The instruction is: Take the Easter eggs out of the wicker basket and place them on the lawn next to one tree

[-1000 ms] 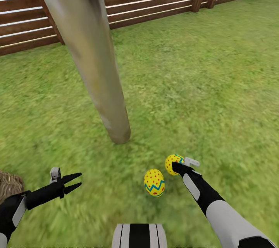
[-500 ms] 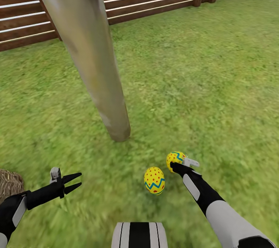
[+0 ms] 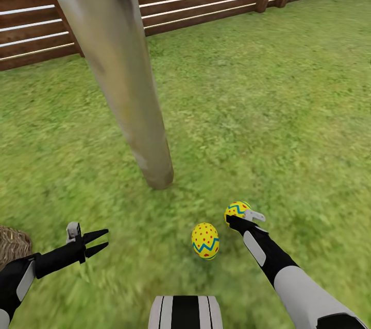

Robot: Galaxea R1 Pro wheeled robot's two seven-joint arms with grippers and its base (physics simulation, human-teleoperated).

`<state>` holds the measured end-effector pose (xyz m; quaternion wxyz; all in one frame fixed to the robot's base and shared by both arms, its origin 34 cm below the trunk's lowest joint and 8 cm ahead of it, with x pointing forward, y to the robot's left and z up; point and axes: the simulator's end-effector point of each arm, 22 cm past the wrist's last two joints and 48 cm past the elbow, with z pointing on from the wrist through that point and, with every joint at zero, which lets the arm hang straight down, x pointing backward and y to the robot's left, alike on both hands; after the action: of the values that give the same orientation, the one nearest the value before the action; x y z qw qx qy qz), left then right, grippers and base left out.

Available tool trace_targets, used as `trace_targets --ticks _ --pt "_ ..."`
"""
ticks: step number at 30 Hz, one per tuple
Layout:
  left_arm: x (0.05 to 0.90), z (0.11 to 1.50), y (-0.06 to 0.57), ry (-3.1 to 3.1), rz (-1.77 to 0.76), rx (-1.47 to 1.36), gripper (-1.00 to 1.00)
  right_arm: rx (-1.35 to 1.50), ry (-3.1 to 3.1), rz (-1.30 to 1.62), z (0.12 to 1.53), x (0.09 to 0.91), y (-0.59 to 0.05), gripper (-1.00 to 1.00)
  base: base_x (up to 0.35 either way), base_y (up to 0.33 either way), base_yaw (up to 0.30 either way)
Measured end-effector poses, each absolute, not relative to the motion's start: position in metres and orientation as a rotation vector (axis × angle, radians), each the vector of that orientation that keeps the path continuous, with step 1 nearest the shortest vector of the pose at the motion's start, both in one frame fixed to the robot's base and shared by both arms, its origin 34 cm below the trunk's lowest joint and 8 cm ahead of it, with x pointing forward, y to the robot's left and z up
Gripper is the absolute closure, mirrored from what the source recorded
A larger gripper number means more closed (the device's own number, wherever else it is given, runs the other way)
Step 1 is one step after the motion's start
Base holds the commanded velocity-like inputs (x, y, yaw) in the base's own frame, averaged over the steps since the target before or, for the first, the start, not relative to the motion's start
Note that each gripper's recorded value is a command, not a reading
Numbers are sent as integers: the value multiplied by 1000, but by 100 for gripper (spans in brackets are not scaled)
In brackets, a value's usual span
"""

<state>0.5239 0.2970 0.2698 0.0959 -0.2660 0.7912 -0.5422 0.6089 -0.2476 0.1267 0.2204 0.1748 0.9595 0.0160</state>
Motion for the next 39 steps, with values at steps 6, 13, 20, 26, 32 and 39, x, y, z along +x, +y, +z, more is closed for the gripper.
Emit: trace_targets --ticks 6,13,20,26,32,39 --pt "527 277 297 2334 -1607 -771 -100 481 2637 48 136 615 -248 -100 0 0 0" --pt "533 290 296 2321 -1613 -757 -100 477 2610 54 152 625 -248 -100 0 0 0" --pt "537 303 297 2313 -1627 -769 -100 473 2582 60 168 634 -248 -100 0 0 0" --pt "541 315 298 2298 -1628 -754 -100 469 2559 66 182 642 -248 -100 0 0 0" --pt "545 327 298 2282 -1630 -733 -100 466 2535 71 196 650 -248 -100 -100 0 0" --pt "550 341 298 2264 -1628 -706 -100 461 2507 77 213 658 -248 -100 -135 0 0"
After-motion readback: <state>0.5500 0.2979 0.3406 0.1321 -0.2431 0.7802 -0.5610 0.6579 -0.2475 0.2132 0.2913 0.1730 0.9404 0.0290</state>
